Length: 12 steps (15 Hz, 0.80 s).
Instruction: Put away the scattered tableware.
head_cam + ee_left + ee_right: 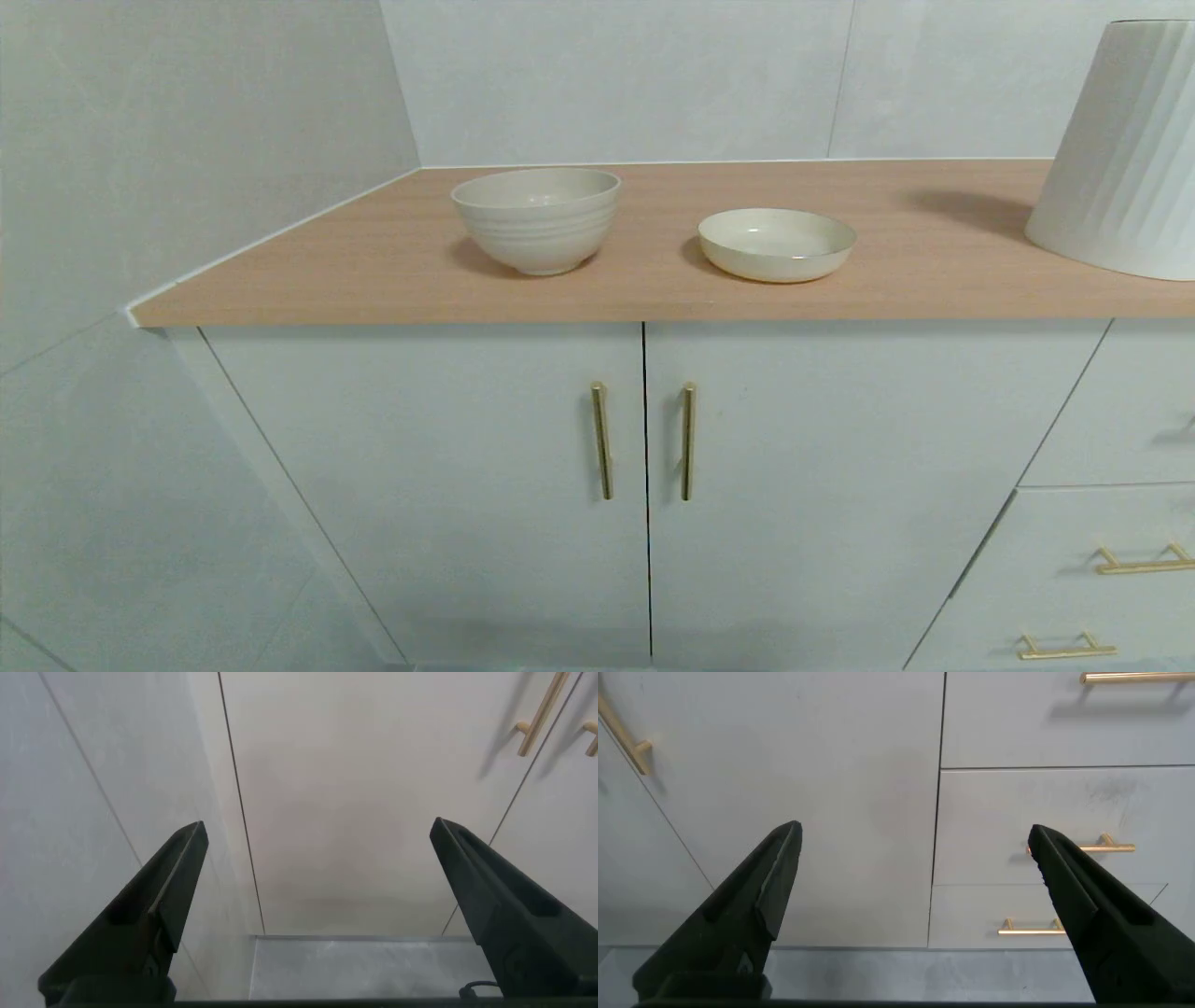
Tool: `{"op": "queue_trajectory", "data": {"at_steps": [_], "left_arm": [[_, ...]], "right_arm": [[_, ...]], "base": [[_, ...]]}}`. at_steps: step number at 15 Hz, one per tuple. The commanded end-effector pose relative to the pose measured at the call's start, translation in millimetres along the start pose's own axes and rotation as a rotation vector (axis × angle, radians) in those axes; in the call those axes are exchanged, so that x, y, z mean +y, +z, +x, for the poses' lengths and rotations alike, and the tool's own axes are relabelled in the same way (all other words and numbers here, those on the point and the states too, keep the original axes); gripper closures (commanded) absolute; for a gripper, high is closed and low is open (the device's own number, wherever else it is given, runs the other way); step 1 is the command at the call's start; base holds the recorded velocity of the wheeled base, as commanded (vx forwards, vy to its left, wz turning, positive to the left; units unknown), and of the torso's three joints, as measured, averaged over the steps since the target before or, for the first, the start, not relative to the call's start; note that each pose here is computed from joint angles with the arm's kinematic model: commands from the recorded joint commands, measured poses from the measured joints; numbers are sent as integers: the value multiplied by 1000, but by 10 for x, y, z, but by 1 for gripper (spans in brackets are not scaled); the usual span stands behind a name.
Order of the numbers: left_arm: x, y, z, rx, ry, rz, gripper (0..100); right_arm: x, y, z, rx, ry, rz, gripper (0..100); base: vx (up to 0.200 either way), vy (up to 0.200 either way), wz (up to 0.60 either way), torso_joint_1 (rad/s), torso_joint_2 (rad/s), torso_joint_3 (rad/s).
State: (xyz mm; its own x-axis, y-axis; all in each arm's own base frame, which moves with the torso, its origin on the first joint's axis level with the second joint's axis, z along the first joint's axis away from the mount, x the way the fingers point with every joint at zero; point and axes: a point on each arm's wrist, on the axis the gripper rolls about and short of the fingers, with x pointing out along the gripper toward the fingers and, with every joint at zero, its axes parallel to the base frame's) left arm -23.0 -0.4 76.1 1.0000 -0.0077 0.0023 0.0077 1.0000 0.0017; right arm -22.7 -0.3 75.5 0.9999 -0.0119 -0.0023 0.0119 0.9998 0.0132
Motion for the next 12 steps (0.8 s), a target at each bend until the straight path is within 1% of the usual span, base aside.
{"op": "queue_trajectory", "data": {"at_steps": [1, 2, 6, 8, 9, 10, 11, 12], "left_arm": [[0, -2, 1, 1, 0, 0, 0], [0, -2, 1, 1, 0, 0, 0], [0, 2, -1, -1, 0, 0, 0], [0, -2, 1, 1, 0, 0, 0], [0, 2, -1, -1, 0, 0, 0], [0, -2, 1, 1, 0, 0, 0], [0, -2, 1, 1, 0, 0, 0], [0, 2, -1, -1, 0, 0, 0]], "right_arm": [[0, -1, 0, 1, 0, -2, 0], [0, -1, 0, 1, 1, -21, 0], [0, -1, 0, 1, 1, -25, 0], [0, 19, -5, -9, 1, -68, 0], [4, 275, -61, -72, 20, -55, 0], [7, 630, -74, -94, 60, -5, 0], [18, 882, 24, -51, 126, 1, 0], [52, 1065, 221, 34, 231, -6, 0]], "base": [[0, 0, 0, 0, 0, 0], [0, 0, 0, 0, 0, 0], [0, 0, 0, 0, 0, 0], [0, 0, 0, 0, 0, 0], [0, 0, 0, 0, 0, 0], [0, 0, 0, 0, 0, 0], [0, 0, 0, 0, 0, 0], [0, 0, 0, 0, 0, 0]]}}
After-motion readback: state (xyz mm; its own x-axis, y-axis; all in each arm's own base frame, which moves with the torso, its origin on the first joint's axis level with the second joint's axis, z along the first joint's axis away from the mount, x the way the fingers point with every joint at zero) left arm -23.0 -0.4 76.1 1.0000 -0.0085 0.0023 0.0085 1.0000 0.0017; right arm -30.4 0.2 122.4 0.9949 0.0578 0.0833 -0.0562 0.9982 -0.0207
